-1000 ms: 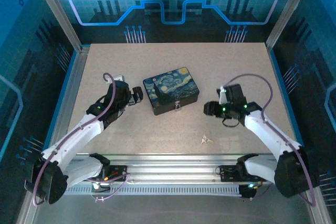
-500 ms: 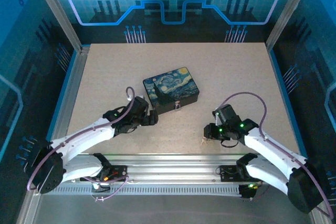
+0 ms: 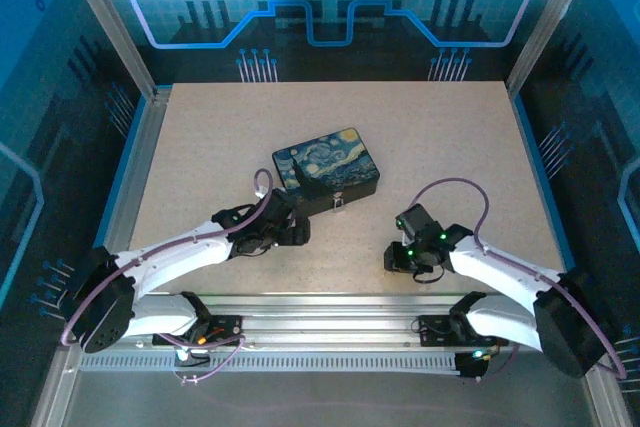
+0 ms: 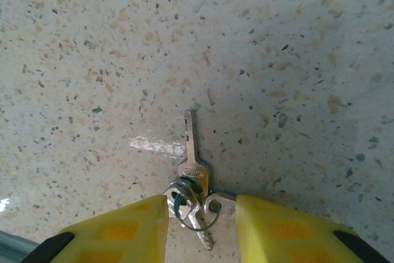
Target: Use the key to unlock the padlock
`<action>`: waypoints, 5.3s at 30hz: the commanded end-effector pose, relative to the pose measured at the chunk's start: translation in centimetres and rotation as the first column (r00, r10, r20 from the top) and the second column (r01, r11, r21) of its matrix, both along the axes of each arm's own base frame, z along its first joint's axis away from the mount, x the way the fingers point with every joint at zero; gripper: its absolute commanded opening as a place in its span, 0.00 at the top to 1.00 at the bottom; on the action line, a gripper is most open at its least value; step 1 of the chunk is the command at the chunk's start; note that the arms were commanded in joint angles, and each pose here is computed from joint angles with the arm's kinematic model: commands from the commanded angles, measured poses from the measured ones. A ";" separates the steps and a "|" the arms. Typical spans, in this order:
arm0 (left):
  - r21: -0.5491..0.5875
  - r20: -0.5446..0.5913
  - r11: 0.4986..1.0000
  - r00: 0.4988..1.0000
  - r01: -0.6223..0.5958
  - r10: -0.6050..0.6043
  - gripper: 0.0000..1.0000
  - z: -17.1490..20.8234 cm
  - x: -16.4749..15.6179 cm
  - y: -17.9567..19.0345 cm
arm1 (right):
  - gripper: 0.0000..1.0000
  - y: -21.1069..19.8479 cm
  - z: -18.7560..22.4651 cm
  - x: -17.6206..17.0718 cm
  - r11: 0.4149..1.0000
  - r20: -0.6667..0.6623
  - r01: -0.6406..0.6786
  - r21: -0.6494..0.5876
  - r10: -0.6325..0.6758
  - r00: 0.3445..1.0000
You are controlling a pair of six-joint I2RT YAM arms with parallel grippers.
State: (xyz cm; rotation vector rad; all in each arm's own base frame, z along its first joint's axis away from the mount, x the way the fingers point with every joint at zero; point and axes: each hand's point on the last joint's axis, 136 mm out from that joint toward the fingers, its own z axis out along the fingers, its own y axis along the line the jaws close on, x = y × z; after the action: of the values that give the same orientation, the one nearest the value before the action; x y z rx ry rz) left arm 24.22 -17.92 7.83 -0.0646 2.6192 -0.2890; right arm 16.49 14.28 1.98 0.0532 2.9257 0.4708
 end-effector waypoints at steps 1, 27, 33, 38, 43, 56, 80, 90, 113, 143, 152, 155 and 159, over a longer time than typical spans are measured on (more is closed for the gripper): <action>-0.001 -0.002 1.000 1.000 0.002 -0.002 0.01 0.3 0.0 -0.4 | 0.65 0.0 -0.1 0.6 0.999 0.024 0.017 -0.028 -0.017 1.000; 0.006 -0.011 0.999 0.999 0.040 -0.040 0.01 1.0 -1.0 -0.5 | 0.63 0.8 2.6 2.9 0.997 0.089 0.006 -0.081 0.001 0.996; 0.006 -0.011 0.999 0.999 0.043 -0.043 0.01 1.1 -1.0 -0.6 | 0.62 1.2 1.3 3.5 0.991 0.054 -0.036 -0.127 0.043 0.998; 0.012 -0.008 0.999 0.999 0.041 -0.041 0.01 1.2 -1.3 -0.4 | 0.62 1.0 -0.1 3.7 0.986 0.029 -0.044 -0.164 0.050 0.998; 0.016 -0.004 0.999 0.999 0.038 -0.038 0.01 1.4 -1.4 -0.1 | 0.69 1.0 -1.1 3.3 0.985 0.000 -0.052 -0.165 0.053 0.999; 0.002 -0.010 0.998 0.998 0.067 -0.067 0.01 1.2 -1.4 -1.1 | 0.88 0.6 -2.2 2.8 0.991 -0.012 -0.017 -0.134 0.015 1.000; -0.489 -0.026 0.830 0.947 0.267 -0.320 0.11 3.8 -1.3 -15.6 | 1.00 3.5 3.5 4.5 0.965 0.100 0.015 0.262 -0.043 0.994; -0.526 -0.070 0.823 0.954 0.212 -0.290 0.20 2.3 -0.7 -16.7 | 1.00 3.5 3.9 4.7 0.954 0.097 0.027 0.298 -0.058 0.994; -0.335 -0.021 0.928 0.984 0.162 -0.179 0.15 3.4 0.2 -10.3 | 0.55 -0.8 1.1 3.1 0.997 0.053 -0.008 0.073 0.004 0.999; -0.297 -0.027 0.940 0.982 0.171 -0.187 0.14 2.5 -0.2 -9.5 | 0.66 3.3 0.0 5.8 0.991 0.110 -0.110 -0.073 0.117 0.987; -0.297 -0.034 0.939 0.980 0.175 -0.194 0.14 2.3 -0.4 -9.5 | 0.71 3.4 -1.2 5.3 0.991 0.092 -0.118 -0.060 0.123 0.988; -0.299 -0.041 0.938 0.979 0.177 -0.198 0.14 2.1 -0.5 -9.5 | 0.77 3.6 -0.8 5.4 0.991 0.113 -0.129 -0.044 0.133 0.985; -0.301 -0.041 0.936 0.978 0.181 -0.203 0.14 2.1 -0.5 -9.6 | 0.82 3.7 0.0 5.5 0.989 0.153 -0.146 -0.029 0.149 0.977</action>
State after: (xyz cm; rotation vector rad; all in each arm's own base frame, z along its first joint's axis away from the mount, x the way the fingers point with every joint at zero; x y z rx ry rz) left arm 23.99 -28.10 10.47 0.0550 2.6207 -0.7814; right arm 21.06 15.61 1.54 -0.1156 2.8840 0.3195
